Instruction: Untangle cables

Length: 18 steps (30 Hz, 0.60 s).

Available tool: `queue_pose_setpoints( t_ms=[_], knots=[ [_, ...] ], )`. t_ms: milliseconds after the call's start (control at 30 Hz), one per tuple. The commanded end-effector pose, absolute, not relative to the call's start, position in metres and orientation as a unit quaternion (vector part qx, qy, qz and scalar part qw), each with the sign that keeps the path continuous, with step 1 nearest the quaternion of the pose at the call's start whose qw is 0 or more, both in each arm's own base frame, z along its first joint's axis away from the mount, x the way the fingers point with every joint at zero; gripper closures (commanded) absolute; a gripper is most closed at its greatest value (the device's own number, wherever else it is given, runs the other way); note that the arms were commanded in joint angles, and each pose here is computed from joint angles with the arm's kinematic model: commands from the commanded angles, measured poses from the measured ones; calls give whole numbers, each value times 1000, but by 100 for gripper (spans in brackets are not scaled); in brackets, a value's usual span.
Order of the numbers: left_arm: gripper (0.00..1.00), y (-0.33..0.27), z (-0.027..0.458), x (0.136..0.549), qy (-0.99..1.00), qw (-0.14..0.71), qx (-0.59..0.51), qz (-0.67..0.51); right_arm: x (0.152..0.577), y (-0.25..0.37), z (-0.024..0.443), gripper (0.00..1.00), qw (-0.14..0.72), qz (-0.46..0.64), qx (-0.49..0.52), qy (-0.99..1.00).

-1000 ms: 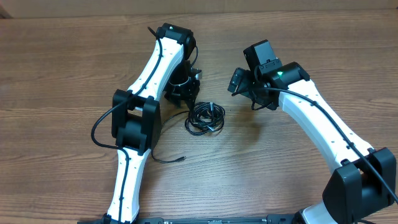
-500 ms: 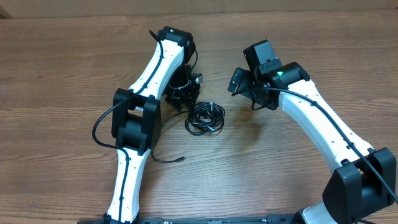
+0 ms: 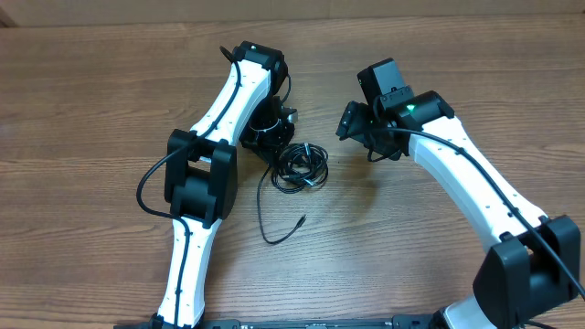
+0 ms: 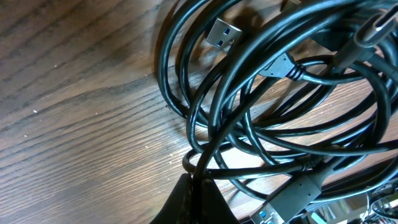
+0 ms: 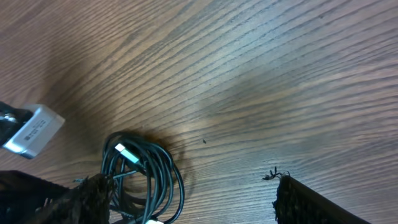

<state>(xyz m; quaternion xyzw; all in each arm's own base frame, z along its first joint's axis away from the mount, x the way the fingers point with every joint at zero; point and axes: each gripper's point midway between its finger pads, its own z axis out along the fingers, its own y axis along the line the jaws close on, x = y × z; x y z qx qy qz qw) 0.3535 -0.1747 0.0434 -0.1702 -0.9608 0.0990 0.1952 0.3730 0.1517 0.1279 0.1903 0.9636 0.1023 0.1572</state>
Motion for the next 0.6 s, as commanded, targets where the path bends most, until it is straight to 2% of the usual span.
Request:
queue_pose_setpoints(
  t_ms=[0,267,567],
  knots=[
    [96,-179,42,353,-963,197,-158,98,373,162,111,17,138,108,183,967],
    [96,-201,75,362,-961,165,-159,155,376,192,101,16,117,166,127,971],
    [96,-214,129,382,-968,83,-156,180,371,192,93,16,109,166,127,972]
  ],
)
